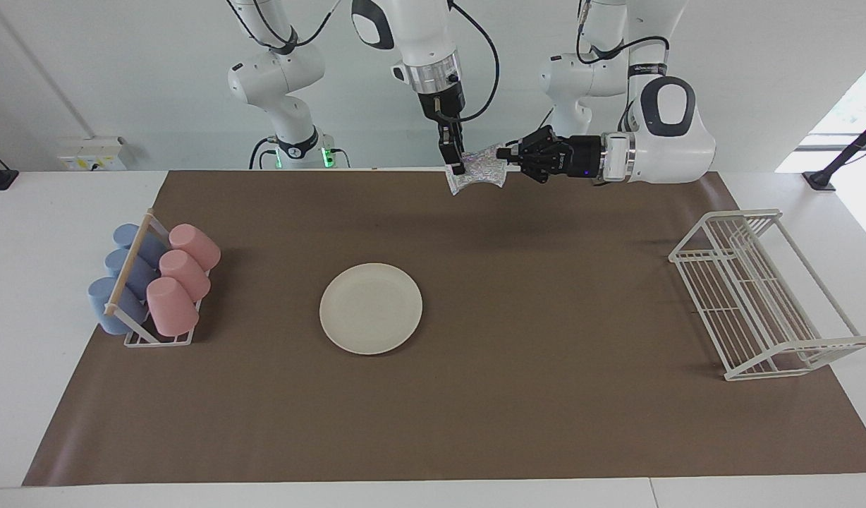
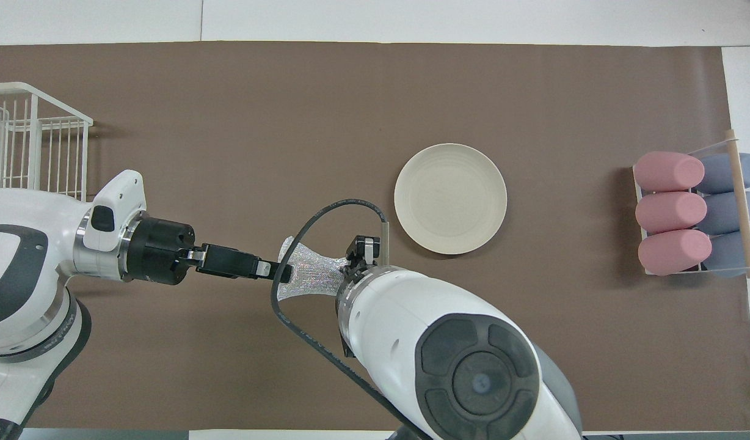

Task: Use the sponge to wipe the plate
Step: 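Grasp the clear sponge with the right gripper from the left gripper, then move the sponge onto the plate with the right gripper while the left gripper withdraws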

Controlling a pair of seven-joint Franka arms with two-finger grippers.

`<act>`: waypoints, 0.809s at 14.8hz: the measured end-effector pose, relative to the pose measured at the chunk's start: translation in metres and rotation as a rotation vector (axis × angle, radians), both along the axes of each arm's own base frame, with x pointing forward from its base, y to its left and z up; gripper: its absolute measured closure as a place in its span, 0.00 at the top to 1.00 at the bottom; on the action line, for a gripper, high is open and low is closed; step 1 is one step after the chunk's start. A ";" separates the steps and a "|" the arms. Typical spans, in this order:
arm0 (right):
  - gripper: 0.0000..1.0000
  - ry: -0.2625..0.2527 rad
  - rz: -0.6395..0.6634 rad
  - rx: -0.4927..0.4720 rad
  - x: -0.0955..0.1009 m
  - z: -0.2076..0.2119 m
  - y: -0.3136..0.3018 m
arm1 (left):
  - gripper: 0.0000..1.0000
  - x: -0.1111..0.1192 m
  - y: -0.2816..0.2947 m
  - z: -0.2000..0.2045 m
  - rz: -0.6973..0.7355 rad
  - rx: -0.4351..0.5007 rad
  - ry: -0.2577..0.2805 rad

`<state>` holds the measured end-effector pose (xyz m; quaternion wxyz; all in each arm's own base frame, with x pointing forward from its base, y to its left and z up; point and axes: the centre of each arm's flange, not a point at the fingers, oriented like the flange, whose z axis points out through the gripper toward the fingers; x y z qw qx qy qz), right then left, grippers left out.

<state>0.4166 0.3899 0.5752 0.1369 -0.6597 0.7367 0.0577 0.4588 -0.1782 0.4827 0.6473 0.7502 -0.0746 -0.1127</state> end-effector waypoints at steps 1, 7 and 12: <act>0.26 -0.001 0.000 0.001 0.000 0.000 0.000 | 0.03 0.000 0.000 0.000 -0.002 -0.001 0.001; 0.11 -0.002 0.001 0.000 0.001 -0.001 -0.001 | 0.03 -0.002 -0.003 0.000 -0.010 -0.001 0.001; 0.09 -0.001 0.054 -0.043 0.005 -0.007 -0.009 | 0.36 -0.003 -0.003 0.000 -0.017 0.028 0.026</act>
